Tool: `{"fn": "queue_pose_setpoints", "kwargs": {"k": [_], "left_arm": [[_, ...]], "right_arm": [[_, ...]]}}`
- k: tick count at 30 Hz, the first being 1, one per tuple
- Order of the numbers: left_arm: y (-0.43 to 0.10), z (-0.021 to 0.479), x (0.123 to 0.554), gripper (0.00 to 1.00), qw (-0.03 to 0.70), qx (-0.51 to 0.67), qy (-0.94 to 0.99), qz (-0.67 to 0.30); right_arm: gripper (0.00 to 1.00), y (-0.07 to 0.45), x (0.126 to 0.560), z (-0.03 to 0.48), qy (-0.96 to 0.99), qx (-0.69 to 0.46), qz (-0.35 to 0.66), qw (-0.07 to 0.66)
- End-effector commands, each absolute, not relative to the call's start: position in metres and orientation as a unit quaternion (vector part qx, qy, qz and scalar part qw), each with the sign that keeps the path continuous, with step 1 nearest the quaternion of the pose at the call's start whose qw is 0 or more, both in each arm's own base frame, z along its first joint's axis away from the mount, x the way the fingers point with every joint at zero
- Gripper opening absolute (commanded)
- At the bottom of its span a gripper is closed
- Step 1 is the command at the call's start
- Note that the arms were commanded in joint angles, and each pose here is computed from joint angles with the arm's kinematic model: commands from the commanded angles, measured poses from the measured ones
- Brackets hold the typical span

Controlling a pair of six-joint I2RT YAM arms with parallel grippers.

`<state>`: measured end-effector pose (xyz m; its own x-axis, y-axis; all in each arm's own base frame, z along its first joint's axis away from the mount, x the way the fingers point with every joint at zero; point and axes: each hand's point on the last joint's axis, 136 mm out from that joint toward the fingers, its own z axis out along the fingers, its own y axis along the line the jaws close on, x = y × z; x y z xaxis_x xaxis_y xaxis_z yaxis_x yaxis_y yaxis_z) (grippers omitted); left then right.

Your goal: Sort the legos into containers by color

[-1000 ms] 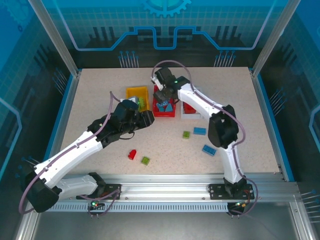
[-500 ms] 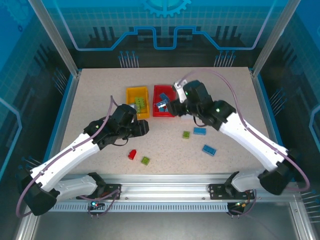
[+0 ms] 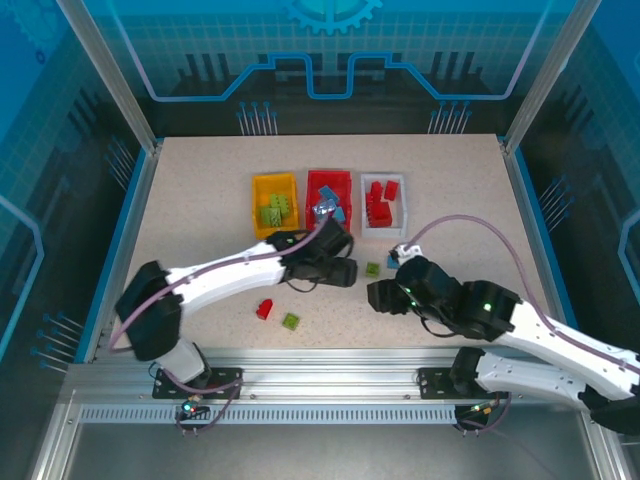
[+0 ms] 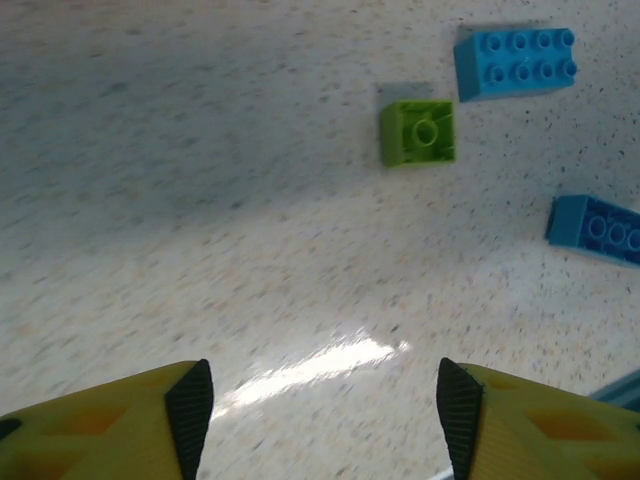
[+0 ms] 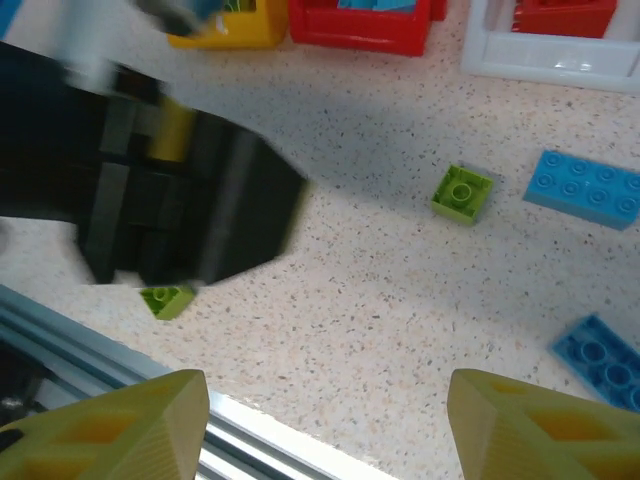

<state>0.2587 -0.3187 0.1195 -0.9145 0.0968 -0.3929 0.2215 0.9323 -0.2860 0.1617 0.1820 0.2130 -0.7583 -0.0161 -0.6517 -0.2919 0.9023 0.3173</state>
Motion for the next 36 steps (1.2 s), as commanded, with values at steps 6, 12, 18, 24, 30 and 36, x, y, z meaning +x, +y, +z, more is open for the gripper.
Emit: {"fn": "queue_pose_setpoints", "kwargs": {"k": [6,12,18,24,30,36], "left_arm": [[-0.369,0.074,0.303,0.70,0.209,0.087,0.970,-0.086],[-0.379,0.045,0.315,0.70,0.198,0.092,0.974,-0.053],[-0.394,0.029,0.323,0.65,0.198,0.109,0.972,-0.061],[-0.397,0.021,0.326,0.45,0.198,0.115,0.972,-0.058],[-0.382,0.046,0.328,0.34,0.233,0.104,0.966,-0.052],[-0.316,0.108,0.335,0.33,0.261,0.043,0.962,-0.062]], "right_arm": [[0.74,0.136,0.151,0.244,0.887,-0.011,0.234,0.398],[0.75,0.124,0.148,0.254,0.873,0.005,0.255,0.416],[0.74,0.127,0.149,0.252,0.875,0.003,0.253,0.412],[0.73,0.127,0.149,0.242,0.881,0.000,0.241,0.407],[0.73,0.136,0.148,0.238,0.883,-0.026,0.240,0.402],[0.73,0.191,0.152,0.240,0.876,-0.113,0.268,0.386]]}}
